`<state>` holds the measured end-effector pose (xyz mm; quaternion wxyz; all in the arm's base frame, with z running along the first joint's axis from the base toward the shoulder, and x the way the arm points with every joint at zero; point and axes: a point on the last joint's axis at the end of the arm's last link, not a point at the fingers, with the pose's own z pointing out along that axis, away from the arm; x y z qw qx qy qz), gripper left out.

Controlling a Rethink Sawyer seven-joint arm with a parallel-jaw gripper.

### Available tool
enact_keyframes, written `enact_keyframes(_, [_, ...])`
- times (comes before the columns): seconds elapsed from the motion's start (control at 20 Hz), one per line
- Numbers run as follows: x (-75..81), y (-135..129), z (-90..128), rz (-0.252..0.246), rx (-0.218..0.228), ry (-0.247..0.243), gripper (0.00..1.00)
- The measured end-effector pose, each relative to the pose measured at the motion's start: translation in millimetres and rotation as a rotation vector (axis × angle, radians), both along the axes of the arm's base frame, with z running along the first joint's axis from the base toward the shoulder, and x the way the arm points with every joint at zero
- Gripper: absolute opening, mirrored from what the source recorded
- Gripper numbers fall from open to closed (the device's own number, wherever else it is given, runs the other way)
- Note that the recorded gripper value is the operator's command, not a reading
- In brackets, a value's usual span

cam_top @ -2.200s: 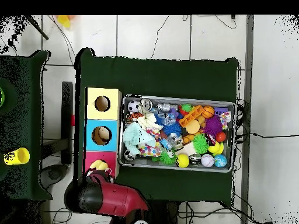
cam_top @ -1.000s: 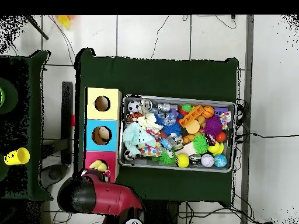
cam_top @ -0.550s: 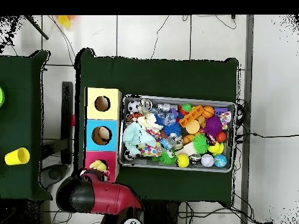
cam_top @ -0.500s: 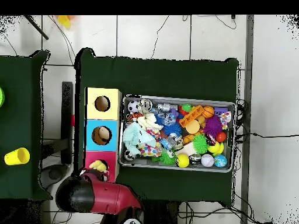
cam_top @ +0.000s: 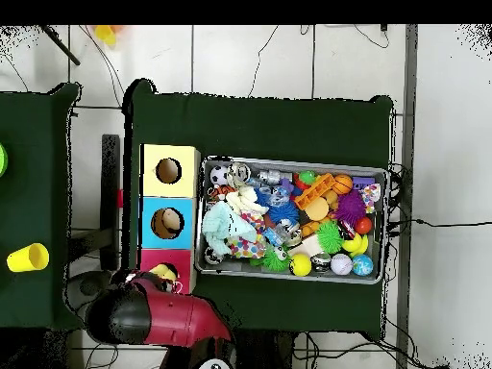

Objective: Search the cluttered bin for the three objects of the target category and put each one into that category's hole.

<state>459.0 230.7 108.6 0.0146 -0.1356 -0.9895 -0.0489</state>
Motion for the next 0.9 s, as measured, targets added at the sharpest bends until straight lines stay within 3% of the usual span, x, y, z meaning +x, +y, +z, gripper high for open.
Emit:
enact_keyframes(0.6, [14.9, -1.1, 7.1, -0.006, 0.003, -0.033, 0.0])
enact_keyframes(0.9, [19.2, -12.6, -0.9, -0.026, -0.001, -0.021, 0.0])
